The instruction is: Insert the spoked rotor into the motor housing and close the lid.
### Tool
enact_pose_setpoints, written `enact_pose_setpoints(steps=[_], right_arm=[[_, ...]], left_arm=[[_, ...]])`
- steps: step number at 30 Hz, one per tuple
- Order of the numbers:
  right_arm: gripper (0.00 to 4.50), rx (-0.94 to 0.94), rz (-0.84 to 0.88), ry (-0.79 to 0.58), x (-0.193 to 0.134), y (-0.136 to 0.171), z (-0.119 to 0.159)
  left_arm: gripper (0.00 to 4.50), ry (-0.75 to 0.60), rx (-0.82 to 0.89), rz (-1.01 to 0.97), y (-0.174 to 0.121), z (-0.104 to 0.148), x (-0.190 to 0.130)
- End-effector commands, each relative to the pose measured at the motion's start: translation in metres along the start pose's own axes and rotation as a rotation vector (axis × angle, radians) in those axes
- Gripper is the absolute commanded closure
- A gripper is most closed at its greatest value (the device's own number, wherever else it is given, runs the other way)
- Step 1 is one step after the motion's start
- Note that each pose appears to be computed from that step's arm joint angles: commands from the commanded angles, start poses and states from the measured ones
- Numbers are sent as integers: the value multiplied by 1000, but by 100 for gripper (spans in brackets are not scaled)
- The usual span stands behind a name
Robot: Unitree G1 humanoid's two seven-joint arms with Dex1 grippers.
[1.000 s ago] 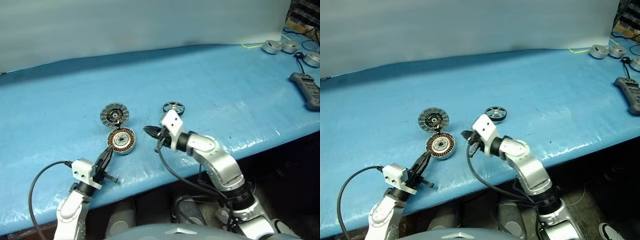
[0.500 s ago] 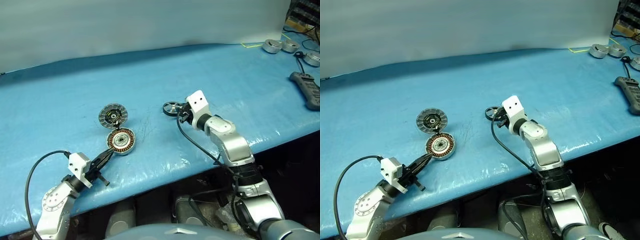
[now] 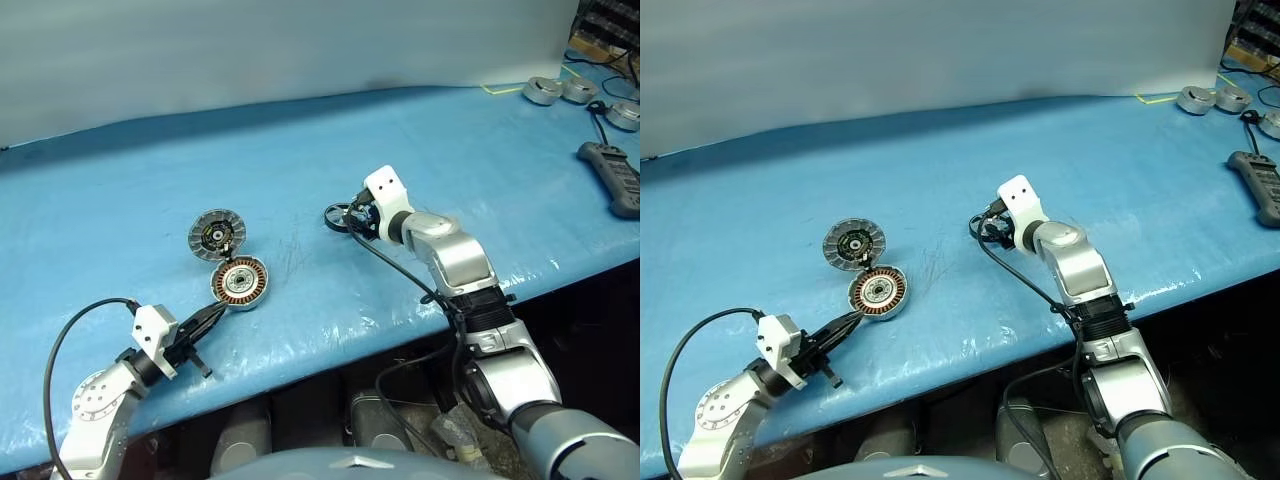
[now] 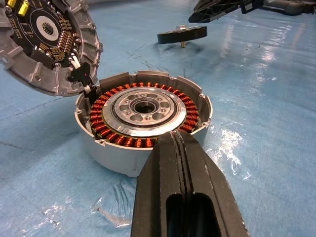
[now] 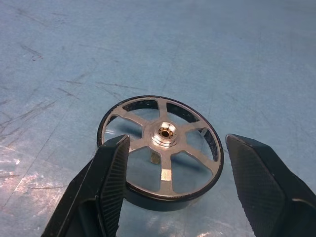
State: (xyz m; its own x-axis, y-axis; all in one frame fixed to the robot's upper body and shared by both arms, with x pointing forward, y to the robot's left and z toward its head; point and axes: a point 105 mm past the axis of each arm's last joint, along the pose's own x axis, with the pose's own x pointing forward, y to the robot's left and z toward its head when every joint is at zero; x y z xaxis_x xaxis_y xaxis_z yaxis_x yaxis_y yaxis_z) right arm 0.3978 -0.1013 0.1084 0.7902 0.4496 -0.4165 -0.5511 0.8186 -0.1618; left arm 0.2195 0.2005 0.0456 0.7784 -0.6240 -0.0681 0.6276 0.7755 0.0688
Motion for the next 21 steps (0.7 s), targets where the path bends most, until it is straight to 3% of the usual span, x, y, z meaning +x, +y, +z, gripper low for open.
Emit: enact_pose_setpoints(steps=[1,5,21], right_arm=[[125,-8,29,-29,3,5,16],[125,-2,58,-15,9,11,17],[125,18,78,85,16,12,-8]], left_arm=[[450,-65,63,13,2,23,0],[450,-80,63,17,-1,29,-2],[450,-33,41,35,-2,9,-5]])
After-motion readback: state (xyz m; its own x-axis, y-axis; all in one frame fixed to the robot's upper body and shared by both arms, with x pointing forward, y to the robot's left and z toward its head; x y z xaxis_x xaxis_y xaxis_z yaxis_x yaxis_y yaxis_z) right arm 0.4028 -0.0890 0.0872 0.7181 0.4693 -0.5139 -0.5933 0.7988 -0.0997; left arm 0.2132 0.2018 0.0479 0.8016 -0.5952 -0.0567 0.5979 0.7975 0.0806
